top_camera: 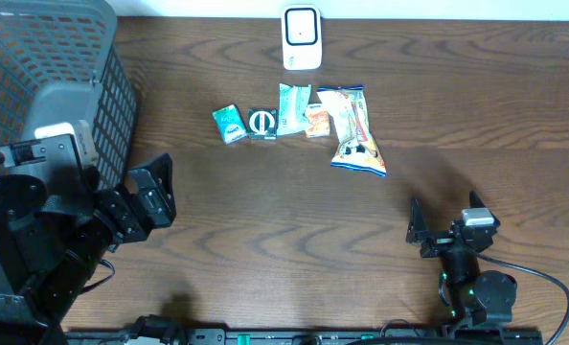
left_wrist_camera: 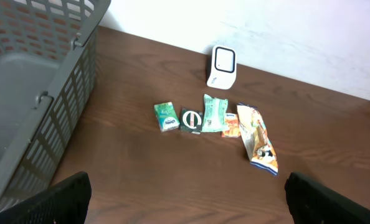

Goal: Scan the item barcode

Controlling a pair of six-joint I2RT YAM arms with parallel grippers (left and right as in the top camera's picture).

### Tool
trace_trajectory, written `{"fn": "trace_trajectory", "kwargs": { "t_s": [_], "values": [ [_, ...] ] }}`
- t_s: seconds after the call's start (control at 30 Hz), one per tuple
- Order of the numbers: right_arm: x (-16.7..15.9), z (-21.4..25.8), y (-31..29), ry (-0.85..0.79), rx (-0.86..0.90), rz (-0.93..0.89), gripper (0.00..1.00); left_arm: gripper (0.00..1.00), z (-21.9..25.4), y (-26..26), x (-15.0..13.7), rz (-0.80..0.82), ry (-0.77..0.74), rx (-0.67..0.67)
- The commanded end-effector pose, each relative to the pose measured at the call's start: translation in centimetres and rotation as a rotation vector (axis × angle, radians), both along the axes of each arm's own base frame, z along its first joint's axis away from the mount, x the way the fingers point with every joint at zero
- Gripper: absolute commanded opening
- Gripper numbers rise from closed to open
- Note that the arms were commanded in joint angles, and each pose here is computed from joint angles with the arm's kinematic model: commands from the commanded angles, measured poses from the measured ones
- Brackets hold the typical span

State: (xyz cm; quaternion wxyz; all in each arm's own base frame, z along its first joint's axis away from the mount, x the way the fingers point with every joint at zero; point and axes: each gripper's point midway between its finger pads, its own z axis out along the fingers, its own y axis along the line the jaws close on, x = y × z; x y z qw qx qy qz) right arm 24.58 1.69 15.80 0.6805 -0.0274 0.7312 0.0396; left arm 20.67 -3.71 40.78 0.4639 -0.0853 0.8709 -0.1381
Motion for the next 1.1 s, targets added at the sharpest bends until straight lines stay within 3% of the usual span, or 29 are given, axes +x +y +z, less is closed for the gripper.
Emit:
{"fn": "trace_trajectory", "kwargs": {
  "t_s": [0.0,0.13,0.3,0.5,0.77,0.9,1.07],
  "values": [
    [0.0,0.1,0.1,-0.005,0.004,0.0,0.99,0.98,0.2,0.3,0.0,0.021,-0.003,-0.002],
    [-0.5,3.5,2.7,-0.118,0.163,0.158,0.99,0.98,0.2,0.3,0.0,0.021,-0.003,-0.002],
    [-2.3,4.6,6.8,-0.095,0.306,0.42,0.99,0.98,0.2,0.3,0.0,0.021,-0.003,-0.002],
    [-3.9,12.2,5.4,-0.38,0.483,0.419,0.99,0.98,0.2,0.3,0.0,0.021,-0.003,-0.002],
    [-8.6,21.3,0.0,-0.845,0.551,0.226,0.99,0.98,0.2,0.3,0.0,0.021,-0.003,-0.002],
    [-9.2,25.4,-0.8,-0.888,0.555,0.184,0.99,0.98,0.2,0.3,0.0,0.021,-0.003,-0.002],
    [-6.3,30.6,0.8,-0.832,0.436,0.223,0.99,0.98,0.2,0.3,0.0,0.021,-0.003,-0.002]
  ]
}}
